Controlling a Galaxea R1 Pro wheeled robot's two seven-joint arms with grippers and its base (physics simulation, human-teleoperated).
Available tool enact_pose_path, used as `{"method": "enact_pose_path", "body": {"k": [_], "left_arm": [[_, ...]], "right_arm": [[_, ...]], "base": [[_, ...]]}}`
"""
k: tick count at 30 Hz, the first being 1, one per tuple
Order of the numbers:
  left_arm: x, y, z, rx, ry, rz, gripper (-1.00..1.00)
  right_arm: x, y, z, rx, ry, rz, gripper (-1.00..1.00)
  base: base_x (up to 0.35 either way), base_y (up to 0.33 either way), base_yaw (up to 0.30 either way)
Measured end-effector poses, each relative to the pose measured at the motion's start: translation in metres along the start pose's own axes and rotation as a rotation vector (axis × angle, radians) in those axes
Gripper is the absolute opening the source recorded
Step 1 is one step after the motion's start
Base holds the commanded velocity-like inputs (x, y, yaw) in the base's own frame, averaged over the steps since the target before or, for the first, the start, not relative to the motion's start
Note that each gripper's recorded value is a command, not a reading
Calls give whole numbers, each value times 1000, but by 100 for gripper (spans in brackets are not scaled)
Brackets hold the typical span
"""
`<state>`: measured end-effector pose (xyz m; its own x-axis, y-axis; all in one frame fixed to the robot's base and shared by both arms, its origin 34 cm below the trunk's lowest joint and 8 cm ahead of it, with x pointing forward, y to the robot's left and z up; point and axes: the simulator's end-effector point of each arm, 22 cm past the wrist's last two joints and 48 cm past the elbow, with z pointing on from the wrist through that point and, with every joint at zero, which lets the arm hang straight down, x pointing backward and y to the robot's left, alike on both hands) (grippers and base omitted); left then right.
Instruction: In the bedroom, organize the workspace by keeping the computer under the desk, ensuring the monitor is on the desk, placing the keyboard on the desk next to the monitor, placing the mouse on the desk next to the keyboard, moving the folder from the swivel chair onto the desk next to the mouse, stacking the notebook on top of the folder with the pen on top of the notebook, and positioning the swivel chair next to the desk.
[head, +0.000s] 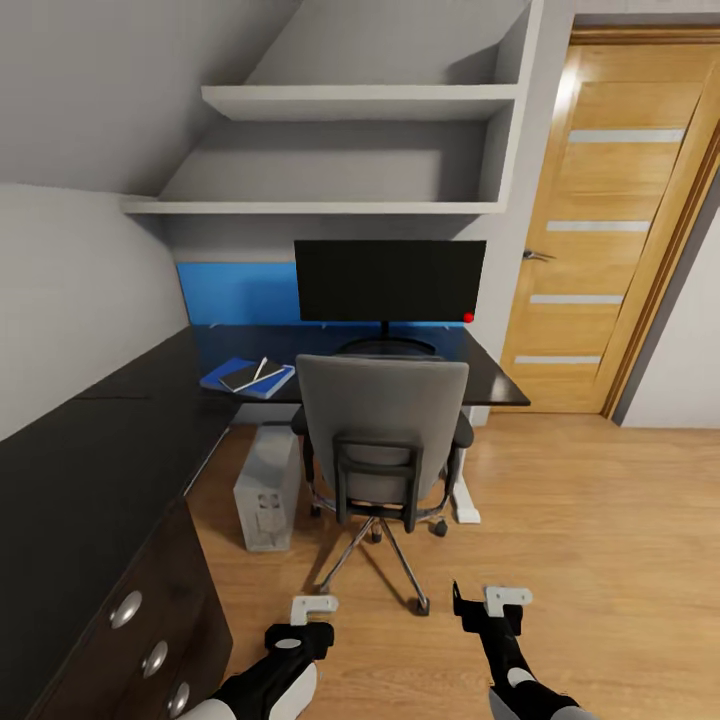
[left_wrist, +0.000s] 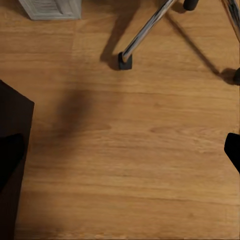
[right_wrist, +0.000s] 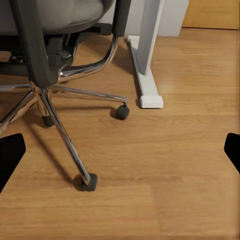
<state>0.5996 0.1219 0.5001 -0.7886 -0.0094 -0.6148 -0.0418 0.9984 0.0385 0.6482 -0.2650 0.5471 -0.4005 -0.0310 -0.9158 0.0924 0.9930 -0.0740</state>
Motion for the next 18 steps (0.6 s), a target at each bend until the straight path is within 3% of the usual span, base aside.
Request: {"method": "enact_pose_path", "body": {"k": [5,8,14,17,18], "left_arm": [[38,31,-2,-65,90,32,100],[60,52,-5,-107,135,47,100],[69,73,-14,-150,117,39,100],[91,80,-23,-164,111,25,100],[113,85,-31,-171,114,15,100]], "right_arm": [[7,-3,-17,1,-16,5,100],[28,-5,-39,4,0,6,100],[59,-8,-78,4,29,6,100],[63,-9,-95,2,12,11,100],[69,-11,-107,4,1,16,100]], "base": [[0,0,0],[0,0,0],[0,0,0],[0,0,0],[0,0,0]]}}
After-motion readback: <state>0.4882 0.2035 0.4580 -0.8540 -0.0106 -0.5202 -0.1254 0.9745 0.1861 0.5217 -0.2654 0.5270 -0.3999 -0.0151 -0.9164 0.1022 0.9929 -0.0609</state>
